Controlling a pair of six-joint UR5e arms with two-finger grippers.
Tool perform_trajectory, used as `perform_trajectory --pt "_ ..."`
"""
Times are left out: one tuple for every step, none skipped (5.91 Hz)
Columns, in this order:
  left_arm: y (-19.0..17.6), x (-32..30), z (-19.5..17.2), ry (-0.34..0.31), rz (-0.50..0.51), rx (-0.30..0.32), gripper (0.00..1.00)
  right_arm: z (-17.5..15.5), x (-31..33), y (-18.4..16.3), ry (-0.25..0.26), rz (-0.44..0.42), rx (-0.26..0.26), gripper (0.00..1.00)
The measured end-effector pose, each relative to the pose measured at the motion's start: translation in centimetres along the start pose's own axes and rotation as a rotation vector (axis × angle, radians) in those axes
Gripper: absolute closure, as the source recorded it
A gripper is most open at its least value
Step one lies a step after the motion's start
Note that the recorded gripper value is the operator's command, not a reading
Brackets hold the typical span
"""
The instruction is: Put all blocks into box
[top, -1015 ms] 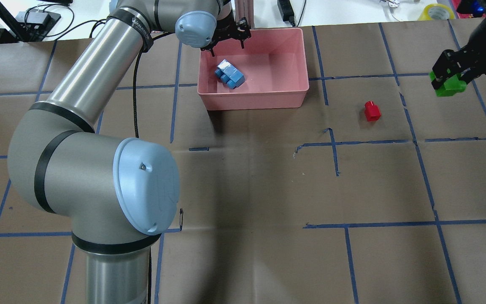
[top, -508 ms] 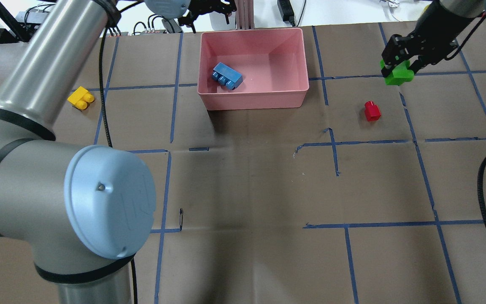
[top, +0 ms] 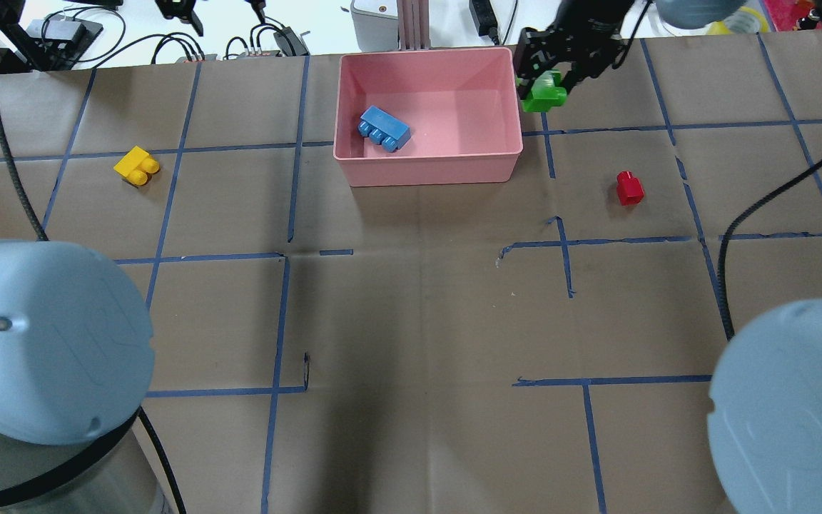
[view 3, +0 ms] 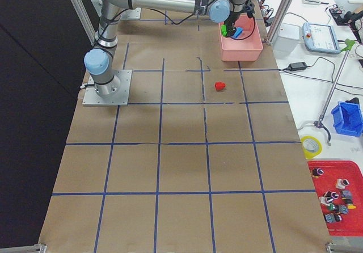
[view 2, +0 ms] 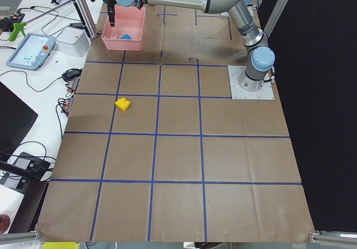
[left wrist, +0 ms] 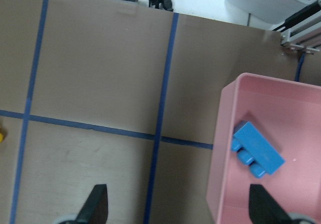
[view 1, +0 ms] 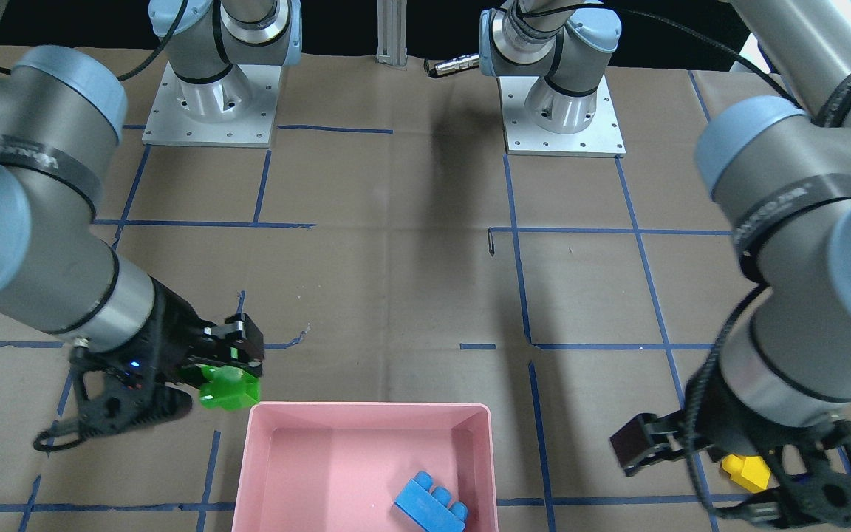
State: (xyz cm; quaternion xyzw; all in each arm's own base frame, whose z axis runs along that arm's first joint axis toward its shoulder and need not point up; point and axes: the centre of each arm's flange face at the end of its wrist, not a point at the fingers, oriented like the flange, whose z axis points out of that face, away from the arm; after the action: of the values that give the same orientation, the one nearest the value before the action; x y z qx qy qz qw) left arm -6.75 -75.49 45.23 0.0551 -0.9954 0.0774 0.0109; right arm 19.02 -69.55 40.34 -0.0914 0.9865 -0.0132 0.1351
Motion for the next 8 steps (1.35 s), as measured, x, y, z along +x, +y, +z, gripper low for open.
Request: perform_trajectory --pt "-0.1 -6.1 -0.2 0.005 0.062 -0.009 0.01 2.5 -3.5 -3.7 -0.019 -0.033 0.012 0.83" --pt "-0.2 -12.4 -0.1 0.023 0.141 -0.015 0.01 4.7 -6.1 -6.7 -0.024 -0.064 0.027 0.82" --pt "0.1 -18.1 0.4 0.033 0.249 -0.026 0.01 5.9 -7.2 -8.2 -0.025 -0.081 0.036 0.76" --pt "0.7 -22.1 1.3 0.035 0.392 -0.045 0.01 6.4 -7.6 -8.7 -0.027 -0.086 0.038 0.77" --pt "1.1 -24.0 2.3 0.023 0.563 -0.075 0.01 6.5 -7.7 -8.8 -0.028 -0.087 0.039 0.77" --pt "1.1 -24.6 3.5 0.015 0.691 -0.106 0.01 6.8 -7.6 -8.9 -0.029 -0.085 0.035 0.13" --pt "1.0 -25.0 5.4 0.026 0.739 -0.128 0.01 7.5 -7.5 -9.1 -0.029 -0.085 0.028 0.0" --pt "0.6 -25.3 8.2 0.043 0.747 -0.146 0.01 8.1 -7.2 -9.2 -0.03 -0.085 0.023 0.0"
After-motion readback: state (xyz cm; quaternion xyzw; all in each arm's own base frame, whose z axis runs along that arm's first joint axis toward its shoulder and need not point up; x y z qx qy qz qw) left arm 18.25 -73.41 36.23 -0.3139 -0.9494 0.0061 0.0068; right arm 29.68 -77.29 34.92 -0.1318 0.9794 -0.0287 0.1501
